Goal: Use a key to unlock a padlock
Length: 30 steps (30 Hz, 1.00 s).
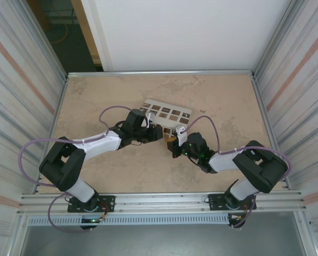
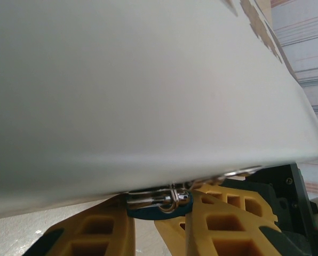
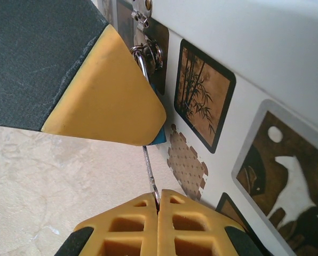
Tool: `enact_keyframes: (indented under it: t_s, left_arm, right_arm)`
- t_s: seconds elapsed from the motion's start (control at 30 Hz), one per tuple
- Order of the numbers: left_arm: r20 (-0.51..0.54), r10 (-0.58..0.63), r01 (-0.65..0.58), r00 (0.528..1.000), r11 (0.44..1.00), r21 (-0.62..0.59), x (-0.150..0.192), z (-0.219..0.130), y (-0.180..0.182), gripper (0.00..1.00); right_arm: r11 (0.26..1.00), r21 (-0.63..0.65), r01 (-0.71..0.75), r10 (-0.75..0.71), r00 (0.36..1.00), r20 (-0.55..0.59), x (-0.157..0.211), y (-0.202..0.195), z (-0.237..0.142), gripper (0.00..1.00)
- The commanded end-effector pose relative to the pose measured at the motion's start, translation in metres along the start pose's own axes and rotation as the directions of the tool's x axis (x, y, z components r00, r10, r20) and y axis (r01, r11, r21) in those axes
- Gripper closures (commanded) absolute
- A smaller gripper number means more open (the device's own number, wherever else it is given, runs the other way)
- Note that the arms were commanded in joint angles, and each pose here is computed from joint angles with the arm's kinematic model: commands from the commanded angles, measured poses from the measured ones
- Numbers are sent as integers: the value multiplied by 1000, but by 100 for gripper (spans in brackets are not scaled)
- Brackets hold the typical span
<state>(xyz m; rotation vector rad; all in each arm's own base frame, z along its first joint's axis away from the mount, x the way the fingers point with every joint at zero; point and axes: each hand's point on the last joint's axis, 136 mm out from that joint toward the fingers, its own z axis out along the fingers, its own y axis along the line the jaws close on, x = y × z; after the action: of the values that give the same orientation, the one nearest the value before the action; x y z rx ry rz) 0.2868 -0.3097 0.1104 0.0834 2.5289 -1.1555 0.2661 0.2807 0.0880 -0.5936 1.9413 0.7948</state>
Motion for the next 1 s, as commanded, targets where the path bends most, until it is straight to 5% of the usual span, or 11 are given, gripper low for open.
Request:
enact_keyframes:
  t_s: [0.0,0.97]
  left_arm:
    - [25,26,-28,999,997,76,-6,-11,-26,79]
    - [39,31,-34,999,997,69,-10,-13,-27,79]
  right_arm:
    - [1000,22,-16,15,999,37,-7,-5,-1,100]
    - [999,53,-10,9,1000,7,-1,-11,-4,100]
